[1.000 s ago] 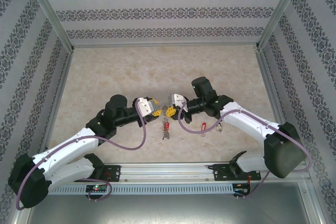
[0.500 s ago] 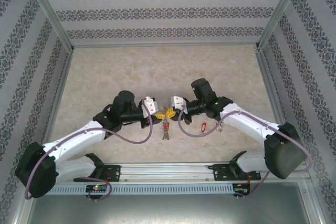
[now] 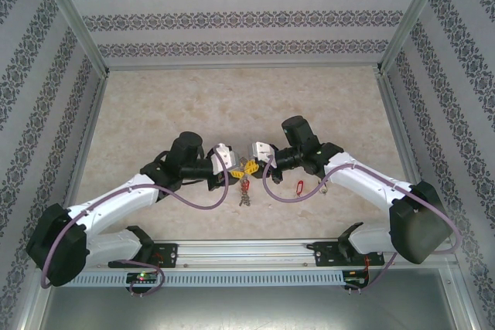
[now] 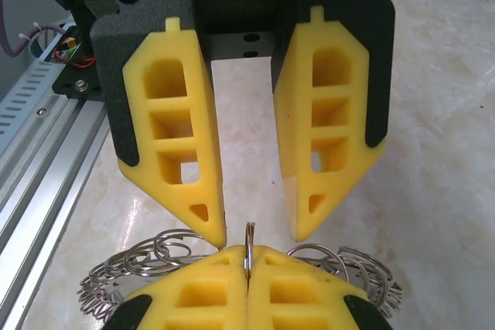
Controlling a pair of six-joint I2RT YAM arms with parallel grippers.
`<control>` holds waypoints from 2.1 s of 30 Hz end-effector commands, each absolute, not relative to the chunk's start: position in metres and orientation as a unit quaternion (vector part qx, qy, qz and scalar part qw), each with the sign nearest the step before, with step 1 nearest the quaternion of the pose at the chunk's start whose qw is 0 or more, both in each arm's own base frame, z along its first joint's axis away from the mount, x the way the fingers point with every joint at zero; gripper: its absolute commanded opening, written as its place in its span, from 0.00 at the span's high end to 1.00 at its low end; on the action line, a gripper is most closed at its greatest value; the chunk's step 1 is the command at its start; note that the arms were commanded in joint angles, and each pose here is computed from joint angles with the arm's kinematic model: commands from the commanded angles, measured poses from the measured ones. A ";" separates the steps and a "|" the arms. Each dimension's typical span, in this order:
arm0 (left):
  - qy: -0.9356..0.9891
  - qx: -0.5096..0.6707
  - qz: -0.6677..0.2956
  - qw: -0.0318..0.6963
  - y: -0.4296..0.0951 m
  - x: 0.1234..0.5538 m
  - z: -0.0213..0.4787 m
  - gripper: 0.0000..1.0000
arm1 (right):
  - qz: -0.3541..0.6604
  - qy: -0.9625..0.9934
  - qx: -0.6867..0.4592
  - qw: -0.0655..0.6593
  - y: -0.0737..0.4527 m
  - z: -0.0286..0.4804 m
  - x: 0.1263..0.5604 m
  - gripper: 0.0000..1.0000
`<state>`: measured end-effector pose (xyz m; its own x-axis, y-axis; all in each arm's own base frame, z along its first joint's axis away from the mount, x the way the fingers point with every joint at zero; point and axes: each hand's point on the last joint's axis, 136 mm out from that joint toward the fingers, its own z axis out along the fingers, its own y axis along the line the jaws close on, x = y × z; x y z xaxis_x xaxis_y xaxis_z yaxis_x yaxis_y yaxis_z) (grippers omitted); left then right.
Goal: Put the keys on the keyring
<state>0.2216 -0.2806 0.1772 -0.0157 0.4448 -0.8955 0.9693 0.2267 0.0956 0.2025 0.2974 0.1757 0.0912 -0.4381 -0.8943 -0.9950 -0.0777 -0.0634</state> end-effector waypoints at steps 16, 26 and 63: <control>0.626 0.553 -0.309 0.455 -0.287 0.225 0.184 1.00 | 0.350 0.566 -0.641 0.383 0.292 0.167 0.198 0.94; 0.628 0.537 -0.320 0.463 -0.289 0.227 0.177 1.00 | 0.334 0.585 -0.631 0.386 0.282 0.153 0.201 0.85; 0.626 0.524 -0.333 0.473 -0.289 0.225 0.177 1.00 | 0.382 0.571 -0.606 0.400 0.290 0.167 0.210 0.84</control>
<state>0.2235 -0.2855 0.1606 -0.0494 0.3949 -0.9174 0.9705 0.2361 0.0493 0.2126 0.2856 0.1573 0.0522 -0.4298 -0.9014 -0.9979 0.0123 -0.0637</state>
